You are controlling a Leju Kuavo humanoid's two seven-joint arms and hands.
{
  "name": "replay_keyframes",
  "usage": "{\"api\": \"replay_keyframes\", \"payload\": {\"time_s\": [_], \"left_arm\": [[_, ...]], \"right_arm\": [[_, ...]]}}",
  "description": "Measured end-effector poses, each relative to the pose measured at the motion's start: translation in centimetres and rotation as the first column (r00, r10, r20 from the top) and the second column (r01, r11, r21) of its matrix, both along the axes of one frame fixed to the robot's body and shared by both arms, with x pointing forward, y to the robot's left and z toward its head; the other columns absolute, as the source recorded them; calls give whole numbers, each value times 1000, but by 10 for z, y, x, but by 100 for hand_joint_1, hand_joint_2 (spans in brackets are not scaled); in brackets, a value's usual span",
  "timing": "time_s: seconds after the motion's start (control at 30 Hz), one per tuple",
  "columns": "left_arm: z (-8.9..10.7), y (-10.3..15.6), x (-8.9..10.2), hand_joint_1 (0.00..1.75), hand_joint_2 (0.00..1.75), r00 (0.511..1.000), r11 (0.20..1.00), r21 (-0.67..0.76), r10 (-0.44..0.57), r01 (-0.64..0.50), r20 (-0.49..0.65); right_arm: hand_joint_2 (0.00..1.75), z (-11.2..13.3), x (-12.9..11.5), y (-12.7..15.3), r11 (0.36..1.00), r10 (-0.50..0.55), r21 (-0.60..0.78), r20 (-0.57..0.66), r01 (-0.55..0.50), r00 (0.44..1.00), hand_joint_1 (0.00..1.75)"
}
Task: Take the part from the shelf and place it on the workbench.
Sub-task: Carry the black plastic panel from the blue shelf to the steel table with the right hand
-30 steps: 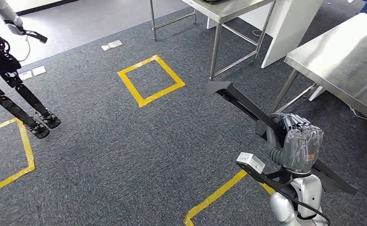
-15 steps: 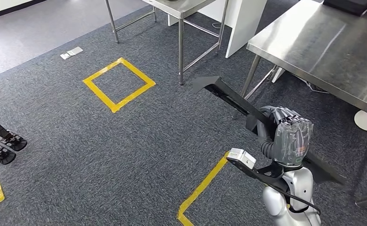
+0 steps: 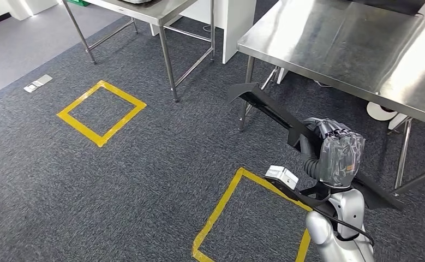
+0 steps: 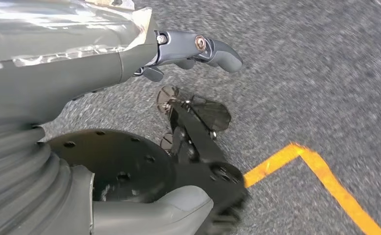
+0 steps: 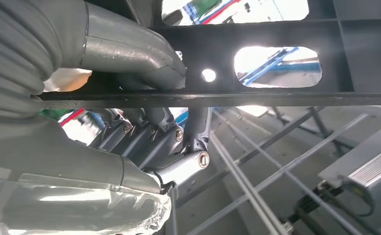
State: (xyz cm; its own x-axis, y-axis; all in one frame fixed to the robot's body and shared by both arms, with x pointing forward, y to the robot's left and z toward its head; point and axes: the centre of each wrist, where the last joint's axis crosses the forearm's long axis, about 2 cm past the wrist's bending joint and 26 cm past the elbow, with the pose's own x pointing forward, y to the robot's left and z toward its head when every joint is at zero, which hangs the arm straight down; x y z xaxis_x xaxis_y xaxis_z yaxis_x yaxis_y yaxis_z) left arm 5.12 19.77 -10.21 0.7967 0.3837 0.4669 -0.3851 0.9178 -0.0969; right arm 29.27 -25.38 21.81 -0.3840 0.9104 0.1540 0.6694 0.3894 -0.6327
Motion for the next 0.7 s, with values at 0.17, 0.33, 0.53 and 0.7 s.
{"api": "replay_keyframes", "payload": {"time_s": [0.17, 0.33, 0.53, 0.7], "left_arm": [[0, 2, 1, 0, 175, 1000, 1000, 4, 1, -1, 9], [0, 1, 2, 0, 175, 1000, 1000, 1, 1, -1, 11], [0, 1, 2, 0, 175, 1000, 1000, 2, -1, 1, 7], [0, 3, 2, 0, 175, 1000, 1000, 14, -1, 1, 6]], "right_arm": [[175, 3, 2, 0, 1000, -1, 4, 7, 0, 1000, 175], [175, 5, 4, -1, 1000, -4, 5, 14, 4, 1000, 175], [175, 4, 5, -2, 1000, -6, 5, 7, 6, 1000, 175], [175, 6, 7, -3, 1000, -8, 11, 9, 8, 1000, 175]]}}
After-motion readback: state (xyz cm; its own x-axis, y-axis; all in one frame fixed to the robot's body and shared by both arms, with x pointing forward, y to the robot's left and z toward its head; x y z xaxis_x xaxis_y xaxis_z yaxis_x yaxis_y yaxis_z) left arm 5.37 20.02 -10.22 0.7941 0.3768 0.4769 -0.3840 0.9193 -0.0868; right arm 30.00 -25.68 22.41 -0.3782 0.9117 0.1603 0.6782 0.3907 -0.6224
